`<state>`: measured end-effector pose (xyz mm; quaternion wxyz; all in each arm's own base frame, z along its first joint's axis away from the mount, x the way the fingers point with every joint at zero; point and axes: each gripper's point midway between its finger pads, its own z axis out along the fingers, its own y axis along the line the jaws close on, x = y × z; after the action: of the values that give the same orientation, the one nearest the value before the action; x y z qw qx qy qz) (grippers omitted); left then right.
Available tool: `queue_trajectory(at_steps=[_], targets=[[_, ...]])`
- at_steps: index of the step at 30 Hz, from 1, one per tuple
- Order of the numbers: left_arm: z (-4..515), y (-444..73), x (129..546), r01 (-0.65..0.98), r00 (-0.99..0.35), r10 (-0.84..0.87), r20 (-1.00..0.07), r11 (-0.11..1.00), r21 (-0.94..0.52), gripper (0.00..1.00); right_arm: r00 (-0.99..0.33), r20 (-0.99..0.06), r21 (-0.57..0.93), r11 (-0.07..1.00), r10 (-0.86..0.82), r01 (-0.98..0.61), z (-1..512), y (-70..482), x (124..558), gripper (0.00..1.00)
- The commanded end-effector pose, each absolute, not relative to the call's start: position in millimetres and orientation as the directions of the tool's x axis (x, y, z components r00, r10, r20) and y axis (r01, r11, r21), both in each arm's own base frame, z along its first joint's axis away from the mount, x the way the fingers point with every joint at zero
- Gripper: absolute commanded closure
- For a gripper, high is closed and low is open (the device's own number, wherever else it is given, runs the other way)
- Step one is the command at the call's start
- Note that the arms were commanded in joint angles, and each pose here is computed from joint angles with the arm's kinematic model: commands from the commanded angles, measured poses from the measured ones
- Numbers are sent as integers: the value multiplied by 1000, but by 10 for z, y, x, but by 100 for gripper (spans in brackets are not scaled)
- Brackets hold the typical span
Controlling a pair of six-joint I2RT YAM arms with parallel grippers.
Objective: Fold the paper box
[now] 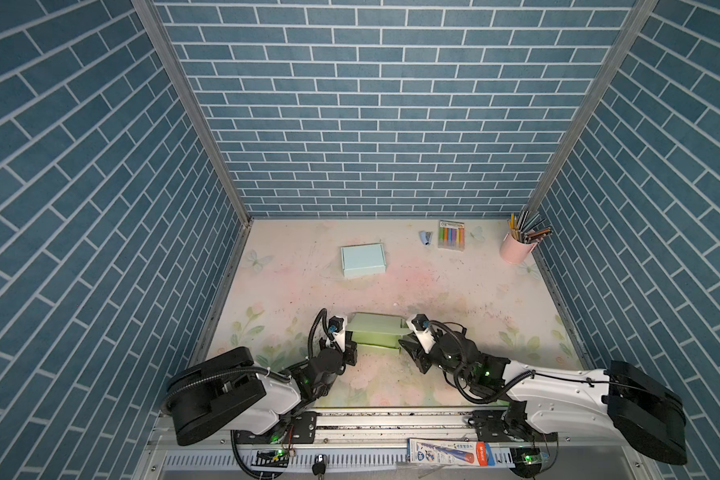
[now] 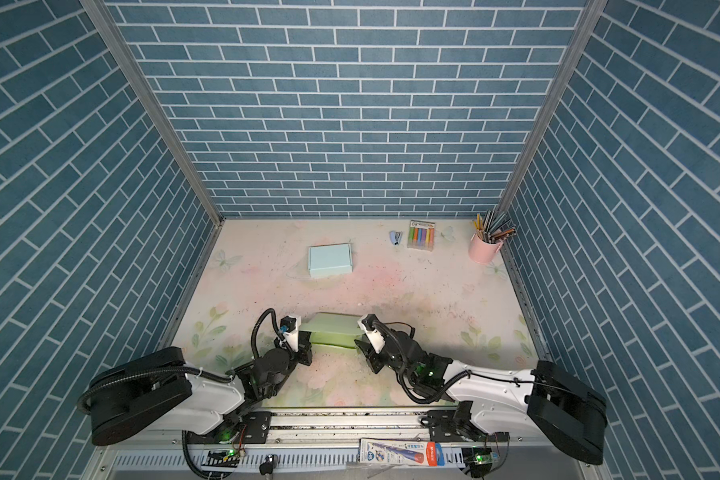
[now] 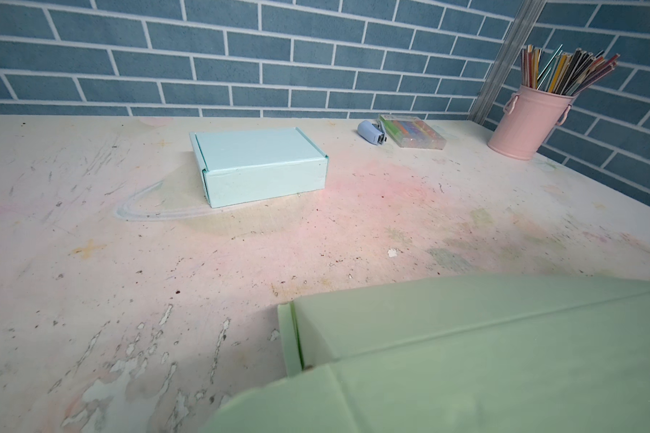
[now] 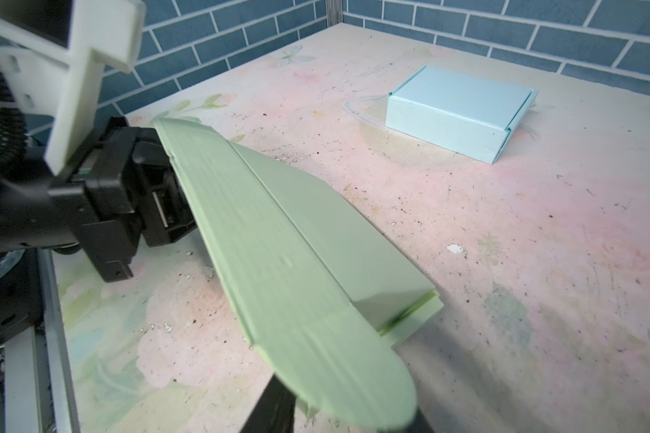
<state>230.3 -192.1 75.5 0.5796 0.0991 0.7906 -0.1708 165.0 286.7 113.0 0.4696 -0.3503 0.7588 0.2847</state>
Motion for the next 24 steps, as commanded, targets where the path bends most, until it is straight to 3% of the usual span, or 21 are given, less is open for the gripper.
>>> queue_trajectory(at_steps=[1, 6, 9, 13, 19, 24], targets=[[363, -1733, 2165, 340, -395, 75, -916, 938, -69, 99, -282, -938, 120, 577, -201, -808, 1296, 2781, 1572, 61], [376, -1759, 2175, 341, -391, 86, -916, 938, -57, 99, -195, -980, 138, 564, -41, -814, 1736, 2602, 1497, 56], [395, -1794, 2167, 349, -388, 90, -917, 935, -56, 98, -194, -981, 164, 621, 20, -767, 1980, 2522, 1612, 52], [429, -1828, 2160, 357, -386, 92, -918, 932, -57, 98, -318, -946, 185, 711, -58, -678, 2006, 2636, 1918, 52], [503, -1929, 2143, 380, -385, 100, -918, 923, -59, 95, -416, -879, 142, 705, -233, -695, 1547, 3078, 2066, 55], [495, -1929, 2079, 392, -406, 93, -909, 916, -82, 82, -436, -837, 95, 698, -330, -710, 1155, 3169, 2018, 57]])
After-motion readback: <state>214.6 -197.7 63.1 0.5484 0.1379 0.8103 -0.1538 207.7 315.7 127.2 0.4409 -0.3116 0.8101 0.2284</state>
